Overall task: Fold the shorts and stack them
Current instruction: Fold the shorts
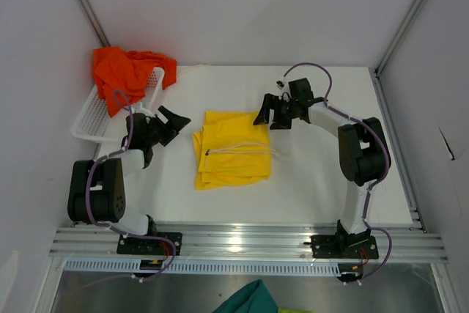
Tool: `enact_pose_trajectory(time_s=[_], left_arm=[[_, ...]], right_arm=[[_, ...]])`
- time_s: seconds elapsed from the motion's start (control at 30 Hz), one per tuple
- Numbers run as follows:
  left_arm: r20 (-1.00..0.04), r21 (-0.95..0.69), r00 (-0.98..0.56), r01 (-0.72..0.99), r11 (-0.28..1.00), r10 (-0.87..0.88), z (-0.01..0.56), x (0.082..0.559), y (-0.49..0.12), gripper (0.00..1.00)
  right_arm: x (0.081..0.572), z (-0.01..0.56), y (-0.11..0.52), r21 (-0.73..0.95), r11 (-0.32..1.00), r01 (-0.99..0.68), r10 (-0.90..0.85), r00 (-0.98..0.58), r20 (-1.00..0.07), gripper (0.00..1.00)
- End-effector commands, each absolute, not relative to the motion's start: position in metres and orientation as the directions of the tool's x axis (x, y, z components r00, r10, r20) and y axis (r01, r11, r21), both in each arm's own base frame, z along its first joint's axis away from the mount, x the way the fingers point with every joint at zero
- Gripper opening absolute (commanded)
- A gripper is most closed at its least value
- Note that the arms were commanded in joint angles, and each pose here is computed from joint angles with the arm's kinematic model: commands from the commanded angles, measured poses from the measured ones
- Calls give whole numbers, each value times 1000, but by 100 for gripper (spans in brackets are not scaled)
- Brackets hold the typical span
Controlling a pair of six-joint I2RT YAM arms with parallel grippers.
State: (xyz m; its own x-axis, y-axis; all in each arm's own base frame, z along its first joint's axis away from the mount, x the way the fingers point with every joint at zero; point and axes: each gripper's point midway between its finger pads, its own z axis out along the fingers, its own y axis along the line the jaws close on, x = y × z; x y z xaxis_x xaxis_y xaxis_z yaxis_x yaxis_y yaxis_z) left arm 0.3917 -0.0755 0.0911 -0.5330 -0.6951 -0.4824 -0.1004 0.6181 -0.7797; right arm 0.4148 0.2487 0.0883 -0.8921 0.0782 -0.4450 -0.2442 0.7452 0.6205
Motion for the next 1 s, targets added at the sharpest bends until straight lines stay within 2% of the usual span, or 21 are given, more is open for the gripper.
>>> enact_pose_trajectory(time_s=[0.0,0.2,0.43,0.67,0.83,0.97], left_arm=[[-520,-766,-483,-100,634,-705,113,389,-63,91],[-541,-768,-533,-1,640,-650,128,390,-83,91],[-579,-696,-598,7,718,-554,107,396,-113,91],[-551,-687,-653,2,727,-519,83,397,-130,91],[-569,-667,-670,36,744,-477,76,394,-146,91],[-571,-655,-677,35,755,-464,68,394,-150,87]], right_arm=[[421,84,256,646,704,-295,60,-882,-468,87],[428,68,248,666,696,-270,81,-891,-447,84],[436,57,248,713,653,-255,106,-901,-420,83],[437,45,254,750,614,-246,105,-916,-387,76],[438,43,259,773,585,-245,106,-922,-372,70],[438,41,261,777,580,-246,104,-923,-370,67]])
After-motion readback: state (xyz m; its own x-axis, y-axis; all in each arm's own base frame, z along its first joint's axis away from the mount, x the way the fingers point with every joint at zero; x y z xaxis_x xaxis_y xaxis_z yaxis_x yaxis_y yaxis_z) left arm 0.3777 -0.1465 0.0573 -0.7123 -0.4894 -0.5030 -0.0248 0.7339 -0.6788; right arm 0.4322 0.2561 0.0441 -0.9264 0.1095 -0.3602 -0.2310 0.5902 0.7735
